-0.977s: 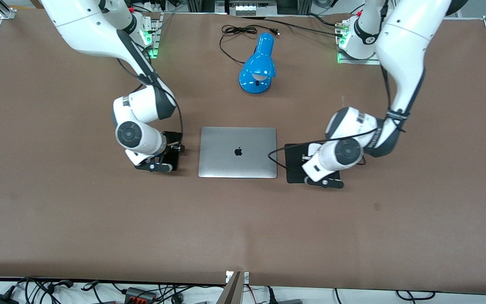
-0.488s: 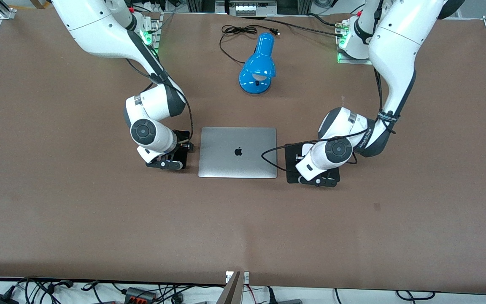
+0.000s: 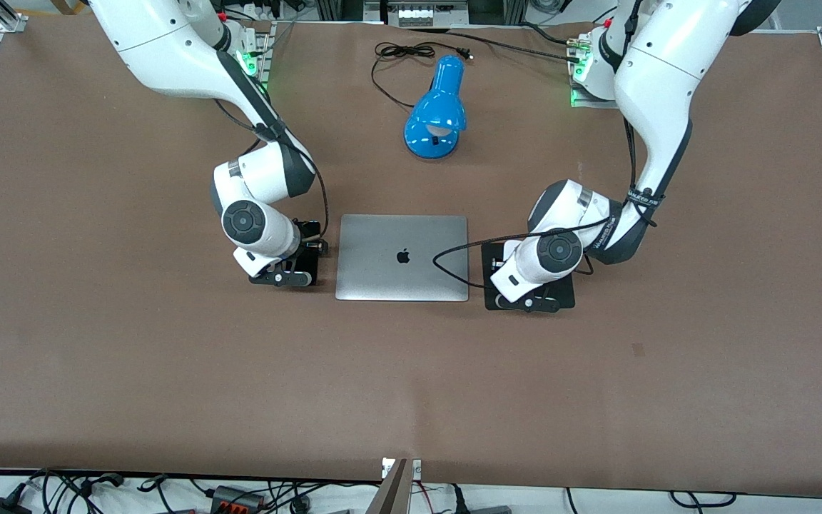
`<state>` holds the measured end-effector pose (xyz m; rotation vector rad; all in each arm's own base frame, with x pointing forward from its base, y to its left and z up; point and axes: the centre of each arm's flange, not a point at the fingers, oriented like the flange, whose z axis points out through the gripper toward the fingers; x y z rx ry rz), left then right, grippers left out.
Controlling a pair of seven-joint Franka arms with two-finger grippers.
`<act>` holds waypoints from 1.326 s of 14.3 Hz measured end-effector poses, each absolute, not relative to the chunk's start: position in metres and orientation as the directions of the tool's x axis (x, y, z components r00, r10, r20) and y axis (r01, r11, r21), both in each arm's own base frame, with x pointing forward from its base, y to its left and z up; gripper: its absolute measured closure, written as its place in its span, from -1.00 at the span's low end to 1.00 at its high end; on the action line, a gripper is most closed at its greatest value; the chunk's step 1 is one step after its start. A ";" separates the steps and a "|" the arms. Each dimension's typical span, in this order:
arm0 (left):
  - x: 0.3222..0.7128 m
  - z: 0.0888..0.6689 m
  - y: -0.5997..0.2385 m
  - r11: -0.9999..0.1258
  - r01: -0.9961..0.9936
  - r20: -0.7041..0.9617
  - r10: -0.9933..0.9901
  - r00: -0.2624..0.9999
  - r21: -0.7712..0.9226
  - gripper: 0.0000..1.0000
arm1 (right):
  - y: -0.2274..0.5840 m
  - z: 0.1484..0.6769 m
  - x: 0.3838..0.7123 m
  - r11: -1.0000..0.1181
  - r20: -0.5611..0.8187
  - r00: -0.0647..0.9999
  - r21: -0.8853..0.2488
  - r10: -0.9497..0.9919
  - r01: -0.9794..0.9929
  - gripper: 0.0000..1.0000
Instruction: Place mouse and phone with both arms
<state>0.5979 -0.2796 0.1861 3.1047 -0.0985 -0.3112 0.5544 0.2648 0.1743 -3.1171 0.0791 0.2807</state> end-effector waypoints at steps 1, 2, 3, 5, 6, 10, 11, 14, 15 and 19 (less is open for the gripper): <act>0.599 0.187 -0.277 -0.998 -0.057 -0.197 -0.061 0.979 0.026 -0.31 | 0.266 0.180 0.559 -0.998 -0.165 0.985 -0.012 -0.058 -0.061 -0.82; 0.601 0.188 -0.275 -0.998 -0.051 -0.194 -0.055 0.979 0.026 -0.47 | 0.268 0.192 0.566 -0.998 -0.142 0.988 -0.022 -0.061 -0.065 -0.98; 0.604 0.189 -0.271 -0.999 -0.045 -0.191 -0.050 0.980 0.027 -0.64 | 0.268 0.210 0.574 -0.997 -0.114 0.991 -0.033 -0.067 -0.071 -0.98; 0.608 0.192 -0.263 -0.999 -0.032 -0.193 -0.036 0.980 0.022 -0.98 | 0.259 0.263 0.590 -0.995 -0.055 0.995 -0.048 -0.084 -0.086 -1.00; 0.613 0.197 -0.257 -1.000 -0.023 -0.197 -0.026 0.980 0.018 -1.00 | 0.250 0.295 0.596 -0.994 -0.033 0.995 -0.049 -0.096 -0.097 -1.00; 0.635 0.270 -0.214 -0.999 0.037 -0.168 0.037 0.985 -0.007 -1.00 | 0.214 0.430 0.620 -0.994 -0.015 0.994 -0.036 -0.105 -0.105 -1.00; 0.641 0.302 -0.193 -0.998 0.065 -0.152 0.066 0.986 -0.014 -1.00 | 0.204 0.460 0.626 -0.993 -0.007 0.994 -0.032 -0.113 -0.113 -1.00; 0.644 0.405 -0.118 -0.987 0.159 -0.082 0.160 0.984 -0.023 -1.00 | 0.157 0.515 0.641 -0.995 0.006 0.995 -0.011 -0.097 -0.097 -1.00; 0.639 0.443 -0.094 -0.981 0.192 -0.045 0.193 0.980 -0.022 -1.00 | 0.135 0.523 0.646 -0.996 0.010 0.996 -0.007 -0.094 -0.094 -1.00; 0.596 0.549 -0.043 -0.961 0.271 -0.012 0.272 0.962 -0.053 -1.00 | 0.045 0.542 0.659 -0.994 0.034 0.994 -0.011 -0.106 -0.105 -1.00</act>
